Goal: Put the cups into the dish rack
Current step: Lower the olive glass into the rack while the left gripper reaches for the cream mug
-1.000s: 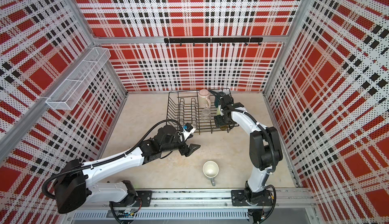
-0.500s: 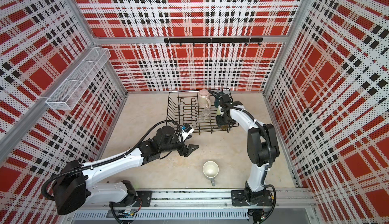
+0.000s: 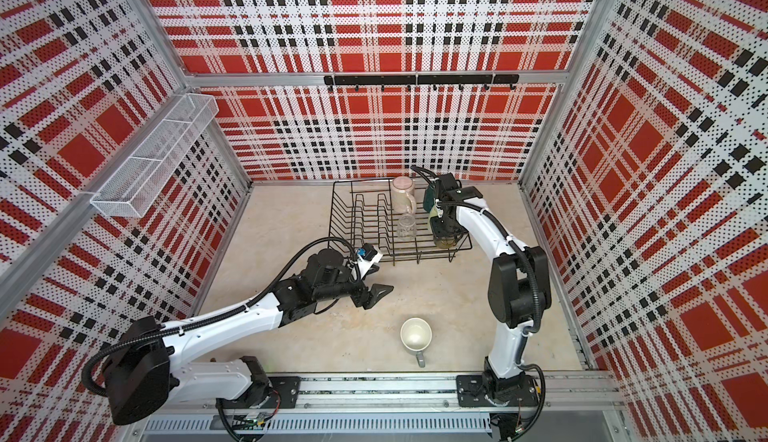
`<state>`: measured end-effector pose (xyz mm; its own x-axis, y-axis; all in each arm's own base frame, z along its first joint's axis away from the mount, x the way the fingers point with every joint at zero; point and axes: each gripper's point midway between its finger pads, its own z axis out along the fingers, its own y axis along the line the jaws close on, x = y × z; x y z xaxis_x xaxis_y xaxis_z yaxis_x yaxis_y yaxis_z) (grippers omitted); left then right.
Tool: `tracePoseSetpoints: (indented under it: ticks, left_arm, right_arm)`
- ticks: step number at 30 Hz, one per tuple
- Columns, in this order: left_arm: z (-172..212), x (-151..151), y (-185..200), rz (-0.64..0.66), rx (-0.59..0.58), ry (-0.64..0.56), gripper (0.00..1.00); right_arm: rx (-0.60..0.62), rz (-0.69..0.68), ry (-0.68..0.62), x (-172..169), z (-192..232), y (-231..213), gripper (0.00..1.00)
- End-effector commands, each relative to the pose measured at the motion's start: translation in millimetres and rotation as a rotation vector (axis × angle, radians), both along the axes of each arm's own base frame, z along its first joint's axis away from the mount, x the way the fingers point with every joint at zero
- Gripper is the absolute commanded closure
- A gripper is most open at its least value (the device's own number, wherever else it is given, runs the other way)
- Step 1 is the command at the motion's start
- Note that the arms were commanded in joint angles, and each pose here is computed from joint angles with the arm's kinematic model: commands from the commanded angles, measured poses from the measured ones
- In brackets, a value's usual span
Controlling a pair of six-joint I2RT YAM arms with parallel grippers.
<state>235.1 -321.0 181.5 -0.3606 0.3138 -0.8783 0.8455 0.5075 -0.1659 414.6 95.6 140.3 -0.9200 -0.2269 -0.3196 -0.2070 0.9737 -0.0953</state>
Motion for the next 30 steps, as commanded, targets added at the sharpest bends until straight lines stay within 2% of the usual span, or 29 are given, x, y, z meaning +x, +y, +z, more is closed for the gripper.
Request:
tracePoseSetpoints:
  ticks: [1,4,11,19,21,24,30]
  left_arm:
    - [3,1,-2,-0.007,-0.031,-0.005,0.19]
    - [1,1,-4,-0.012,-0.033,0.003,0.19]
    - [-1,2,-6,-0.016,-0.036,0.006,0.19]
    - [-1,4,-1,0.001,-0.039,0.002,0.19]
    - [-1,5,-1,0.004,-0.04,0.001,0.19]
    - [0,5,-1,0.006,-0.043,0.001,0.19]
    - [-2,-3,-9,-0.025,-0.029,-0.011,0.18]
  right_arm:
    - [-0.062,-0.002,0.08,-5,-10,-16,0.42]
    - [-0.082,-0.005,0.094,-2,-9,-20,0.42]
    - [-0.046,-0.004,0.069,7,-6,-15,0.42]
    - [0.152,0.034,-0.063,5,22,14,0.28]
    - [0.169,0.032,-0.065,2,19,16,0.26]
    - [0.153,0.019,-0.065,-1,10,12,0.15]
    - [0.163,0.048,0.002,-13,-18,22,0.17]
